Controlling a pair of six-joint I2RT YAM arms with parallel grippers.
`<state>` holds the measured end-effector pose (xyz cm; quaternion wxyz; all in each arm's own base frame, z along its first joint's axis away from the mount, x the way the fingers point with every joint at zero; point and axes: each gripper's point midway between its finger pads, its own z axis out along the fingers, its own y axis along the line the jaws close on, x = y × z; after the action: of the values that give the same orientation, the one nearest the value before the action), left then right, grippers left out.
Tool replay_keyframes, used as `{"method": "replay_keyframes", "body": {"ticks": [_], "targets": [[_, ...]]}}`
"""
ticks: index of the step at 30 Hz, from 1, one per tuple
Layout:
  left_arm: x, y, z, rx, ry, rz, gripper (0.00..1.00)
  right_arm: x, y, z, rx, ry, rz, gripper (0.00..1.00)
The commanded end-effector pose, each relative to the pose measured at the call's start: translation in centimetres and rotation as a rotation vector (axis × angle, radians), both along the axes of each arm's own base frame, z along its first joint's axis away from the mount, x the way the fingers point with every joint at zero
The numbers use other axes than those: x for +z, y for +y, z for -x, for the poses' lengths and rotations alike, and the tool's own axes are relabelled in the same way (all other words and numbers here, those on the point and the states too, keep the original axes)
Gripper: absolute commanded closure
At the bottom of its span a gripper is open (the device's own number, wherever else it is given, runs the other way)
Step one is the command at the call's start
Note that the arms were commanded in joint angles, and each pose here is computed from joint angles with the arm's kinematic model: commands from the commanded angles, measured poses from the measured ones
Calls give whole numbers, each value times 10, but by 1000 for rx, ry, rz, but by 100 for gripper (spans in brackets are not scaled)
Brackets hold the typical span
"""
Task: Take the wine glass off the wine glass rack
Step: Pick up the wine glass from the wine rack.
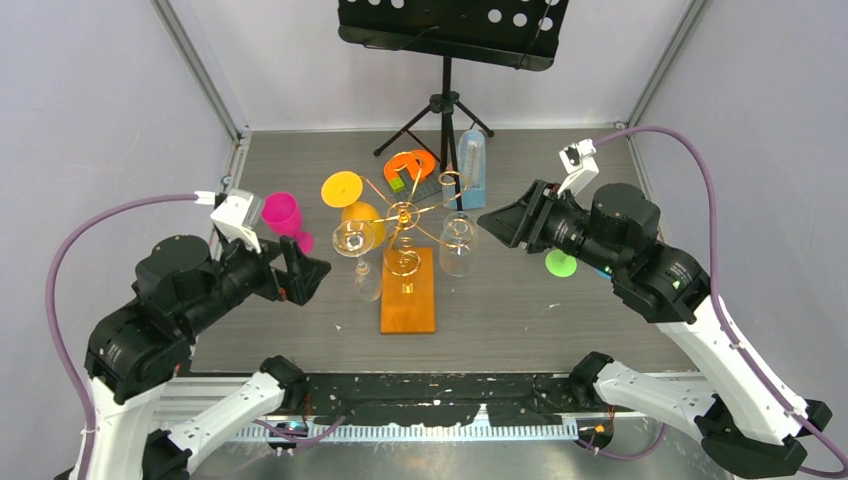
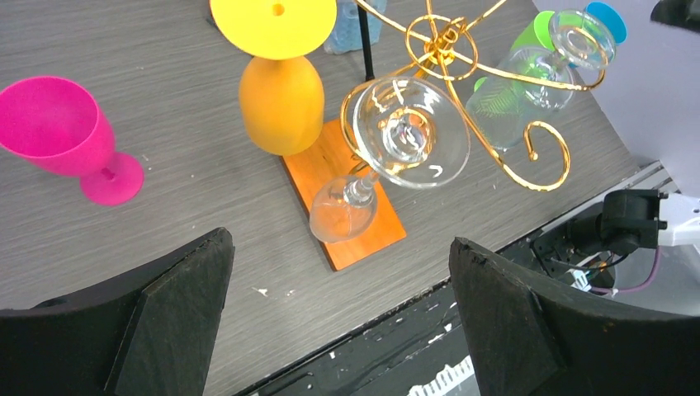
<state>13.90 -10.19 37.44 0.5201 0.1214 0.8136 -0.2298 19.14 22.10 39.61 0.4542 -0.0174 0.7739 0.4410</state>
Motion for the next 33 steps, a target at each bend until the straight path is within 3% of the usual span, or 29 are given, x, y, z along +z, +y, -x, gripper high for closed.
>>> {"method": "replay_keyframes", "body": {"ticks": [1,23,33], "targets": [[17,-16,-16,-8,-32,64,0,-6,-4,0,-9,-15,20,53],[6,-65,-33,-114,99,164,1,-10,-5,1,1,-49,31,53],[-4,-71,-37,-125,130,158,8,-5,0,0,16,-61,13,53]]}}
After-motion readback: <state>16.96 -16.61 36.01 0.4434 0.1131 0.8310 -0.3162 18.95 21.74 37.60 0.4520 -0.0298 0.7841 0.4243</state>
